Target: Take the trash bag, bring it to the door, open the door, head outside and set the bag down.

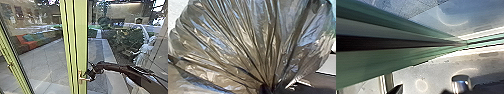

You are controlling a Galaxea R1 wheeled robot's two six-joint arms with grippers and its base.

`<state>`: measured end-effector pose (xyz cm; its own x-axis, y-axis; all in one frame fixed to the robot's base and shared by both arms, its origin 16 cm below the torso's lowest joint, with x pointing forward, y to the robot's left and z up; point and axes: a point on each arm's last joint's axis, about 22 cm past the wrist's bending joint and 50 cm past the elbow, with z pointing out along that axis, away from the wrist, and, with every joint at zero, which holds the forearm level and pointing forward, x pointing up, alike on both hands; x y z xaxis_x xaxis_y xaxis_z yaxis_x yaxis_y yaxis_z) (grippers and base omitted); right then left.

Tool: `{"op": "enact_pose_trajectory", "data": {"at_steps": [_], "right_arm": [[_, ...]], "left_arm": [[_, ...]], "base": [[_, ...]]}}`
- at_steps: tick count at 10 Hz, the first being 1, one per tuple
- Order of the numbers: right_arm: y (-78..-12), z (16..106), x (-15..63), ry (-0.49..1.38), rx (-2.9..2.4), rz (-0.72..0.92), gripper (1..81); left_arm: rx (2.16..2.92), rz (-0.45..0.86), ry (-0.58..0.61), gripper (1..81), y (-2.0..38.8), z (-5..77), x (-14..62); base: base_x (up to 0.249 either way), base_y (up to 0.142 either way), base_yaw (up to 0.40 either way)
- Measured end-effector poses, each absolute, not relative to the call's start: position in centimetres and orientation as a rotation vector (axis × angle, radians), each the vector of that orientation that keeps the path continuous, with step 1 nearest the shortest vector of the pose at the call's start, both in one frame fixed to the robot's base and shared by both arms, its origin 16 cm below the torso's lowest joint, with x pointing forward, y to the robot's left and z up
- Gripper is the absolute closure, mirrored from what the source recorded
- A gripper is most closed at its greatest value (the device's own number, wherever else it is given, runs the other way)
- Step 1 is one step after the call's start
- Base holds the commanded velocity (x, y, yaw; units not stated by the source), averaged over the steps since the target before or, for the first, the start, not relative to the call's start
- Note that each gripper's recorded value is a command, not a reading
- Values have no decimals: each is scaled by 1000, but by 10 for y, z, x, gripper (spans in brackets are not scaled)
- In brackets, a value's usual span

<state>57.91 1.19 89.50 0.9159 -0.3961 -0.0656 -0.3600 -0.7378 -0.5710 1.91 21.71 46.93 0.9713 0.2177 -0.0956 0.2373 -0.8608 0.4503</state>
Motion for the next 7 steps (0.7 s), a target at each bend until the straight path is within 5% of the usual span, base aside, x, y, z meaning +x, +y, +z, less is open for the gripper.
{"op": "enact_pose_trajectory", "data": {"at_steps": [7], "right_arm": [[22,859,577,633,-2520,-50,10]], "left_arm": [[2655,-57,326,811,216,465,19]], "base": [[0,0,0]]}}
